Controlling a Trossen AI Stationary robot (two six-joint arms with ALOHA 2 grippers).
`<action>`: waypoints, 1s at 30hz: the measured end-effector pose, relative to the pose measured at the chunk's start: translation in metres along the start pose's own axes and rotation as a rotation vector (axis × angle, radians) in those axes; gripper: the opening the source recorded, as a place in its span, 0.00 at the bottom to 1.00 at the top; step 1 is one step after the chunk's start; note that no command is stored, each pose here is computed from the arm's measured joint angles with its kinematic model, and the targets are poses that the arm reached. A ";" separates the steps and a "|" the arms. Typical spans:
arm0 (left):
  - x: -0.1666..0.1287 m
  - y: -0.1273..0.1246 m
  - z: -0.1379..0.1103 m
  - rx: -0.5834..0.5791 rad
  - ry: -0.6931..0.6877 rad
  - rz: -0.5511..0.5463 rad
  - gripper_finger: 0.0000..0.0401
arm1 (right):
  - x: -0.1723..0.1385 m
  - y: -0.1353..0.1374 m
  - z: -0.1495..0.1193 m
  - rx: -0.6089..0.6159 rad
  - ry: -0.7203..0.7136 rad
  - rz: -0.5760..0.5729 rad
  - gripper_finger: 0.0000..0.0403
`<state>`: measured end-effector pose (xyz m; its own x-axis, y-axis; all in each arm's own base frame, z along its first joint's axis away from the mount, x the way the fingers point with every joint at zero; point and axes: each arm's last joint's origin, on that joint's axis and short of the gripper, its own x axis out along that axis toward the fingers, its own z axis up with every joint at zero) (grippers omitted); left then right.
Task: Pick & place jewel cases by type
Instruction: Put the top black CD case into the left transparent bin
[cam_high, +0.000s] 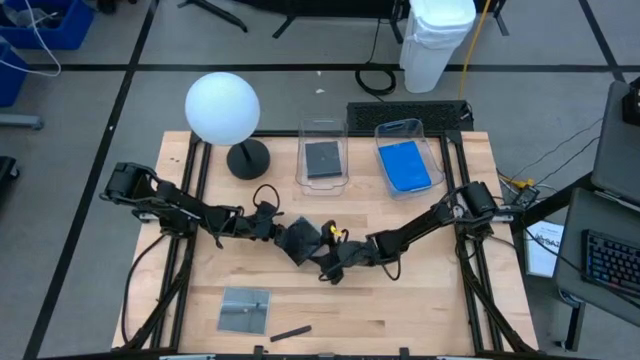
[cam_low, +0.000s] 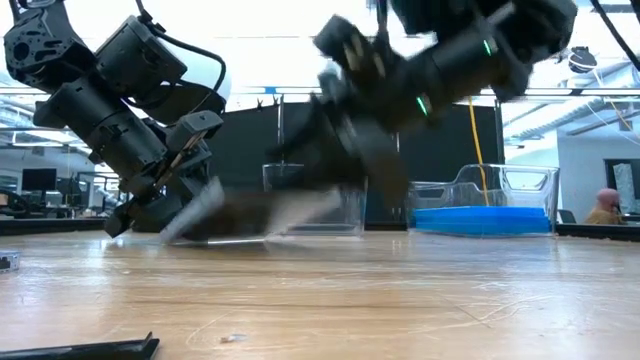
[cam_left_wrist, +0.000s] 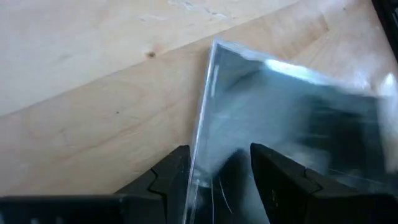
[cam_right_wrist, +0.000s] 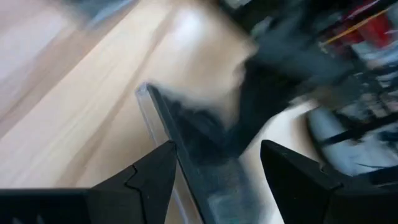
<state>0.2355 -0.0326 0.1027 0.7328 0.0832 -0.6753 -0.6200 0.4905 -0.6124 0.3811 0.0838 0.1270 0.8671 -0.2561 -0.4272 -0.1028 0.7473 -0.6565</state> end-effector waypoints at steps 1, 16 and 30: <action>0.000 0.000 0.000 0.005 -0.001 -0.005 0.44 | -0.001 -0.005 0.006 0.015 -0.023 -0.027 0.56; 0.000 -0.005 0.002 0.023 -0.012 -0.067 0.44 | 0.004 -0.020 0.013 0.037 -0.085 -0.056 0.56; -0.005 -0.006 0.015 0.027 -0.049 -0.081 0.44 | 0.004 -0.022 0.014 0.045 -0.095 -0.077 0.56</action>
<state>0.2397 -0.0230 0.1163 0.7936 0.0847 -0.6026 -0.5509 0.5206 -0.6523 0.3941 0.0751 0.1487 0.9142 -0.2561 -0.3142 -0.0141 0.7546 -0.6560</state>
